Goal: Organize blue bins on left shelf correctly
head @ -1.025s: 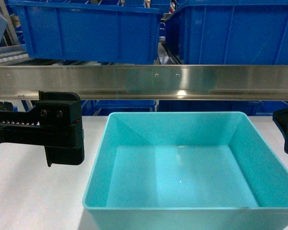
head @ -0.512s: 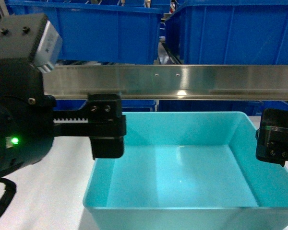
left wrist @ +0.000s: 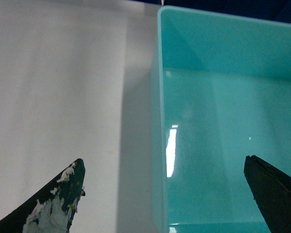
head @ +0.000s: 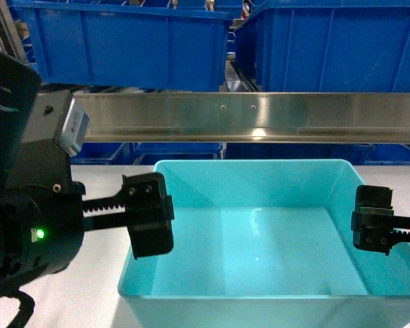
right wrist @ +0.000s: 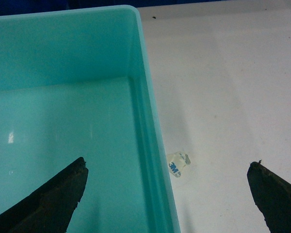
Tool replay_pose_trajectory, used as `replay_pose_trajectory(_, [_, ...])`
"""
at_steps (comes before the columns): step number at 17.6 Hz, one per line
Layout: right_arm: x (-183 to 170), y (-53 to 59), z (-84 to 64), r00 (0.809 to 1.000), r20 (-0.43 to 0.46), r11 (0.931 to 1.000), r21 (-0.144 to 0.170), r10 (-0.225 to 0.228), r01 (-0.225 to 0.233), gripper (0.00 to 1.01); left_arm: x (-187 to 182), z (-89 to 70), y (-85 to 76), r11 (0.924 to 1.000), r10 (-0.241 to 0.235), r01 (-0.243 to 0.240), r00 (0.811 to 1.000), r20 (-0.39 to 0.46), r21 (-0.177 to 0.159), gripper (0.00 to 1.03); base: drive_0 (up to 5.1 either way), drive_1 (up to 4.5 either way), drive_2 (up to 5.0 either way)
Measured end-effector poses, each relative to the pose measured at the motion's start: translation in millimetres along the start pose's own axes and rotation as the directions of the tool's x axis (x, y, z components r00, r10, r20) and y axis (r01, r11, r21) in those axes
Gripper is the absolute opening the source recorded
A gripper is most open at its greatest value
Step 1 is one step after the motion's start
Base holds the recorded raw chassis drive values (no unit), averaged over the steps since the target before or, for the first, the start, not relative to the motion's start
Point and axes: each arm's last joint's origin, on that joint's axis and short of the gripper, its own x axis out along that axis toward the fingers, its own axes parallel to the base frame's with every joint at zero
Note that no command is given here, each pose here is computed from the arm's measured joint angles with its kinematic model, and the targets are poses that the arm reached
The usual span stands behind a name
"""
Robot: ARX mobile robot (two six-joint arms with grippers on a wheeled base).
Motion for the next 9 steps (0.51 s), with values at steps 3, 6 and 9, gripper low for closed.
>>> replay_pose_trajectory(3, [19, -7.9, 0.3, 0.999, -0.017, 0.9994, 0.004, -0.034, 0.034, 0.98, 20, -1.1, -11.9, 1.0, 0.002, -0.002, 1.0, -0.029, -0.008, 0.98, 0.0, 0.0, 0.0])
replay_pose_trajectory(6, [37, -12.2, 10.7, 0.999, -0.017, 0.9988, -0.001, -0.048, 0.048, 0.98, 42, 1.7, -25.9, 0.9999, 0.015, -0.015, 0.997, -0.076, 0.0, 0.98, 0.0, 0.0, 0.0])
replay_pose_trajectory(9, [47, -11.0, 4.7, 0.998, -0.042, 0.9984, -0.012, -0.056, 0.056, 0.98, 51, -0.9, -28.2, 0.9994, 0.024, -0.027, 0.994, -0.103, -0.02, 0.98, 0.0, 0.0, 0.0])
